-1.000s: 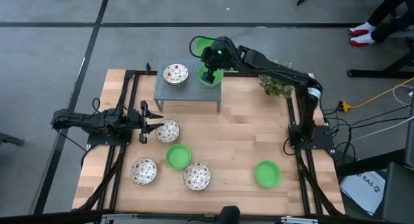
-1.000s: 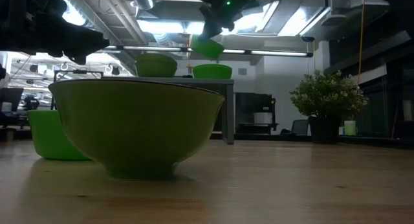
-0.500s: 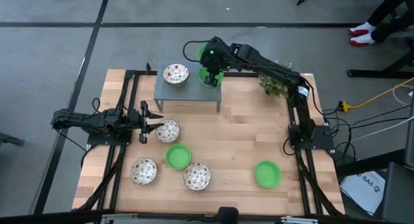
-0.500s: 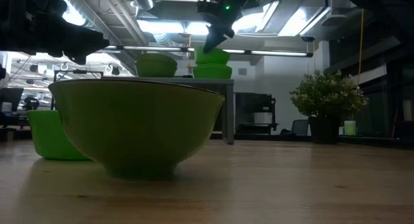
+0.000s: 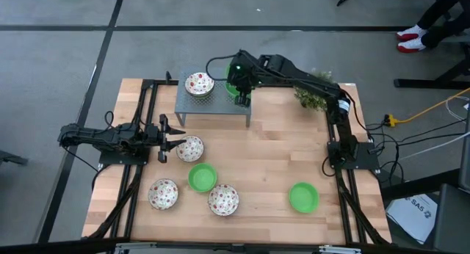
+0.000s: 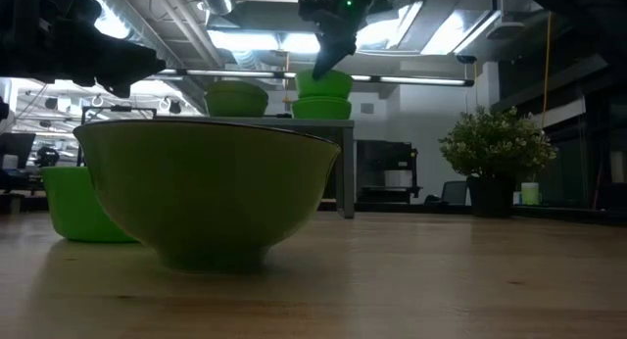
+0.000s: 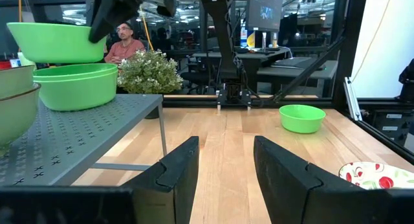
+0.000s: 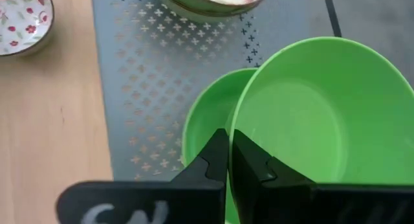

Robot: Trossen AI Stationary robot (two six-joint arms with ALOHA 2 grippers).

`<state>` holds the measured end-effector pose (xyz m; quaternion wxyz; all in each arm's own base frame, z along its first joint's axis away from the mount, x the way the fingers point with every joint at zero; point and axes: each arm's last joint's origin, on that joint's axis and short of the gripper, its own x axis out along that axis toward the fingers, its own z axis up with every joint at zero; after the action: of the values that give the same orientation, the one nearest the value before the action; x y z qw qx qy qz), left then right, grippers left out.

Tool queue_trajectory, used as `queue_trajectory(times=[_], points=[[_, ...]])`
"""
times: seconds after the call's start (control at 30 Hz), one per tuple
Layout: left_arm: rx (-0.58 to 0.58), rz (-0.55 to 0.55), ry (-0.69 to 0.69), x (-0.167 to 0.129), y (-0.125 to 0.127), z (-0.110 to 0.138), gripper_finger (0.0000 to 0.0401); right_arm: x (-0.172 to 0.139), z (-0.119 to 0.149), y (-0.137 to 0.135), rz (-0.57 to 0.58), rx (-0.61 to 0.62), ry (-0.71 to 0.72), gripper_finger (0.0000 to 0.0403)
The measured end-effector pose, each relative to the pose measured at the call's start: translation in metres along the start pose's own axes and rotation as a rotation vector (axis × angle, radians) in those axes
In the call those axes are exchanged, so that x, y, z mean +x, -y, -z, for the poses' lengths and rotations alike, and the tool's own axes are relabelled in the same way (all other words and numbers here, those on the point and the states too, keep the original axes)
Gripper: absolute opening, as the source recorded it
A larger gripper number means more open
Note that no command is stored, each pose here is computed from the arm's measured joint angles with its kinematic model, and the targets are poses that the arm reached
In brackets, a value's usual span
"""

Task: Pick & Place Mini bowls
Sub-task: Stack the green bowl on the green bowl on the shelf

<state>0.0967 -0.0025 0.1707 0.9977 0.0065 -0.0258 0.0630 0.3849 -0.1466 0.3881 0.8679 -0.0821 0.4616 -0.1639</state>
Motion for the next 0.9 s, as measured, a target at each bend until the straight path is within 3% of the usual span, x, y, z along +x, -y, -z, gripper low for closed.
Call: queue_trajectory(times=[0.33,0.67,0.9], points=[[0.000,0.000,0.000,0.000,0.000,0.000,0.0143,0.005,0.003,-0.021,-0.031,-0.003,-0.068,0.0010],[0.000,0.000,0.000,0.000,0.000,0.000,0.0143,0.017,0.004,-0.025,-0.066,-0.025,-0.050,0.0010],[0.000,0.000,0.000,0.000,0.000,0.000,0.0143,0.017,0.004,-0.025,-0.064,-0.030,-0.048,0.0048]])
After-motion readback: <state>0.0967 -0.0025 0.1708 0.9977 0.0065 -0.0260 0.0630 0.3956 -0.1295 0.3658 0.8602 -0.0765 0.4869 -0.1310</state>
